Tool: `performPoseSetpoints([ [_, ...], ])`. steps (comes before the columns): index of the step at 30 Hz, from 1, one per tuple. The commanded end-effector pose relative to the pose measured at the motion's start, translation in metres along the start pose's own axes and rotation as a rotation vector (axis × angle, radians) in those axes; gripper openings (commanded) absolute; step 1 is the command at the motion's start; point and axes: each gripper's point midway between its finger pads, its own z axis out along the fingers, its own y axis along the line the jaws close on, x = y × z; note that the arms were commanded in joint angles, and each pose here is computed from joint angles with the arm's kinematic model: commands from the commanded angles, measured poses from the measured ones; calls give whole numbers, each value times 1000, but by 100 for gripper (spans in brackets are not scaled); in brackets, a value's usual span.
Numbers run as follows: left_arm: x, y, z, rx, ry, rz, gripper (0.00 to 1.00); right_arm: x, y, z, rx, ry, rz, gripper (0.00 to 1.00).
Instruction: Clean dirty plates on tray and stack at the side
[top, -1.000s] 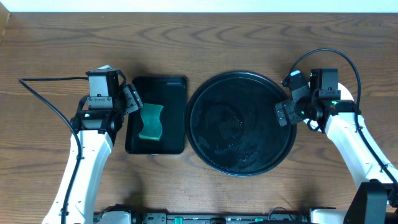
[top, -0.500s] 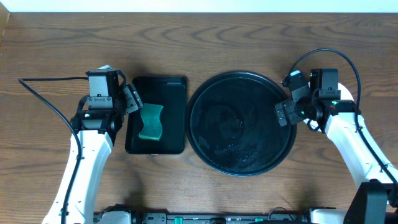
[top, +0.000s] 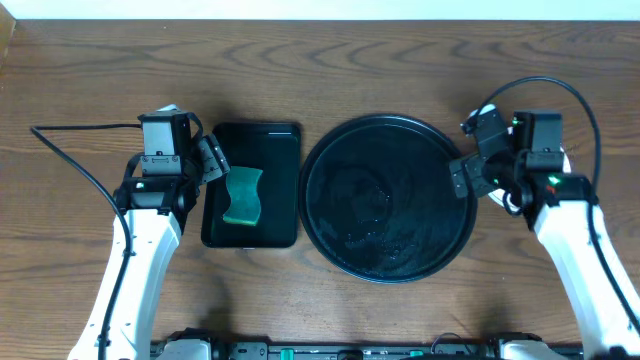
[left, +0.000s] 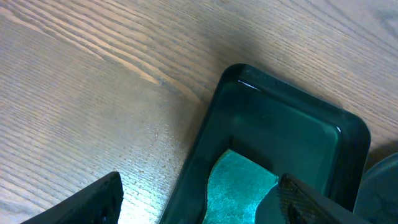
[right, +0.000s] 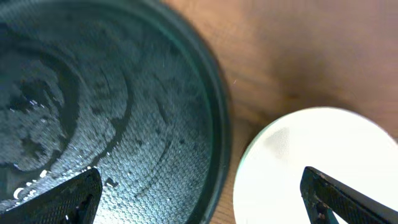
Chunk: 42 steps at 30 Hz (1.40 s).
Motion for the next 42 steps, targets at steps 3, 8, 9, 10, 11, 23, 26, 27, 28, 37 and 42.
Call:
performPoseSetpoints([
  [3, -11, 0, -6, -7, -30, -14, 80, -24, 1, -35, 36, -119, -35, 99],
  [8, -11, 0, -6, -7, -30, -14, 80, -39, 1, -67, 71, -216, -52, 99],
  [9, -11, 0, -6, -7, -30, -14, 80, -41, 2, -75, 79, -238, -56, 99],
  [10, -11, 0, -6, -7, -30, -14, 80, -44, 2, -82, 86, -257, -59, 99],
  [11, -11, 0, -6, -7, -30, -15, 80, -47, 2, -90, 95, -282, -63, 99],
  [23, -11, 0, -6, -7, -30, -14, 80, -52, 14, -174, 175, -501, -100, 99],
  [26, -11, 0, -6, -7, -30, -14, 80, -42, 20, -190, 184, -527, -104, 99],
  [27, -11, 0, -6, -7, -30, -14, 80, -37, 23, -196, 187, -534, -105, 99],
  [28, -11, 0, -6, -7, -30, -14, 80, -32, 25, -201, 188, -537, -106, 99],
  [37, -11, 0, -6, -7, -30, -14, 80, 31, 45, -232, 222, -500, -94, 99],
  [42, -11, 0, -6, -7, -30, -14, 80, 56, 57, -245, 228, -531, -89, 99],
])
